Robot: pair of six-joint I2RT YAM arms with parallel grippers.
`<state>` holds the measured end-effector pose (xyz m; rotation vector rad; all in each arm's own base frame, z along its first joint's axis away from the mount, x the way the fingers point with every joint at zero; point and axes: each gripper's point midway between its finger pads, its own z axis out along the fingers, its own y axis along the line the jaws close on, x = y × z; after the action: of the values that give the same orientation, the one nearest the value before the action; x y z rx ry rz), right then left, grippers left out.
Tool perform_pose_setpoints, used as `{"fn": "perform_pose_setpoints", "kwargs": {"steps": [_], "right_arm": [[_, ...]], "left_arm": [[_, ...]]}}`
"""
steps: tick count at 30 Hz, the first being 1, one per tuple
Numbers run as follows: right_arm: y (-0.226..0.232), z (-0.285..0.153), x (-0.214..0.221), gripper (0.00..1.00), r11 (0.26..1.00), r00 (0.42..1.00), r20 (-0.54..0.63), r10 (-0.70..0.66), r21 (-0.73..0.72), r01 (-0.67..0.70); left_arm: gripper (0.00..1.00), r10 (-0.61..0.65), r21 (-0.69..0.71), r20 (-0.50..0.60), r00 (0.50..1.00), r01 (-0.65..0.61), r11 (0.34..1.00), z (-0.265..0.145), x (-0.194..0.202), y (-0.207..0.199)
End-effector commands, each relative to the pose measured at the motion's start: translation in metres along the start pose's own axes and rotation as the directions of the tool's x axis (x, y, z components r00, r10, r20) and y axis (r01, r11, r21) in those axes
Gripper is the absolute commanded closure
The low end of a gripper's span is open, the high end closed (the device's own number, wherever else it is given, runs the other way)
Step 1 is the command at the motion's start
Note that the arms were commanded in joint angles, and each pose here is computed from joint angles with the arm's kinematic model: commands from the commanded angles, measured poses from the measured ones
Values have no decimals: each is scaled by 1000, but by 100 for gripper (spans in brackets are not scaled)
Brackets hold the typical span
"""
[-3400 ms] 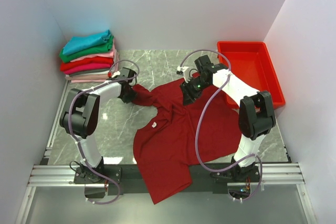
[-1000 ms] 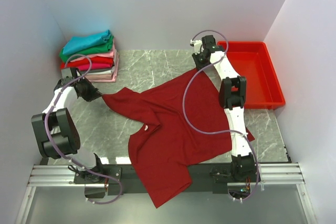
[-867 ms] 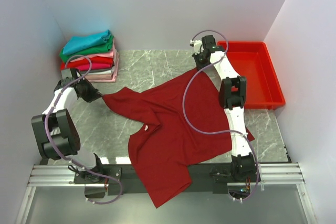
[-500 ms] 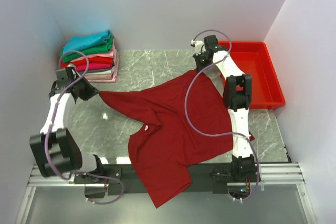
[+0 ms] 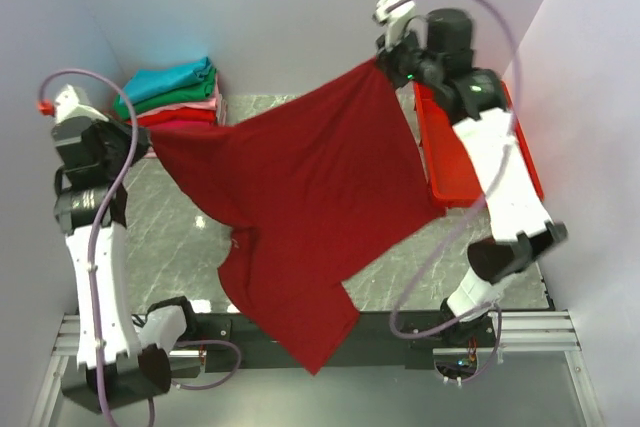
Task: Fold and stack the t-shirts
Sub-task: Flatten the tshirt out
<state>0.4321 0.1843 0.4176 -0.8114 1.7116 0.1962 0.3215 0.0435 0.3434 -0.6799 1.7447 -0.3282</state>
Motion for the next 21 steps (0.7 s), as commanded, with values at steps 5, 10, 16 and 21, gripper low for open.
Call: {"fn": "perform_pose_setpoints", "kwargs": {"steps": [5, 10, 16, 21], "right_arm": [[-25, -158, -111, 100, 960, 955, 252, -157, 267, 87], [-24, -270, -156, 100, 919, 870, 444, -217, 394, 28], [-25, -356, -168, 100, 871, 792, 547, -270, 489, -42], [-27, -374, -167, 100, 851, 781, 555, -287, 521, -58]], "left_arm": [[100, -36, 146, 450, 892, -33, 989, -122, -127, -74], [100, -78, 254, 598, 797, -97, 962, -211, -173, -119], [99, -164, 331, 661, 733, -88, 940, -267, -193, -136], [99, -204, 377, 673, 711, -91, 922, -287, -202, -146]]}}
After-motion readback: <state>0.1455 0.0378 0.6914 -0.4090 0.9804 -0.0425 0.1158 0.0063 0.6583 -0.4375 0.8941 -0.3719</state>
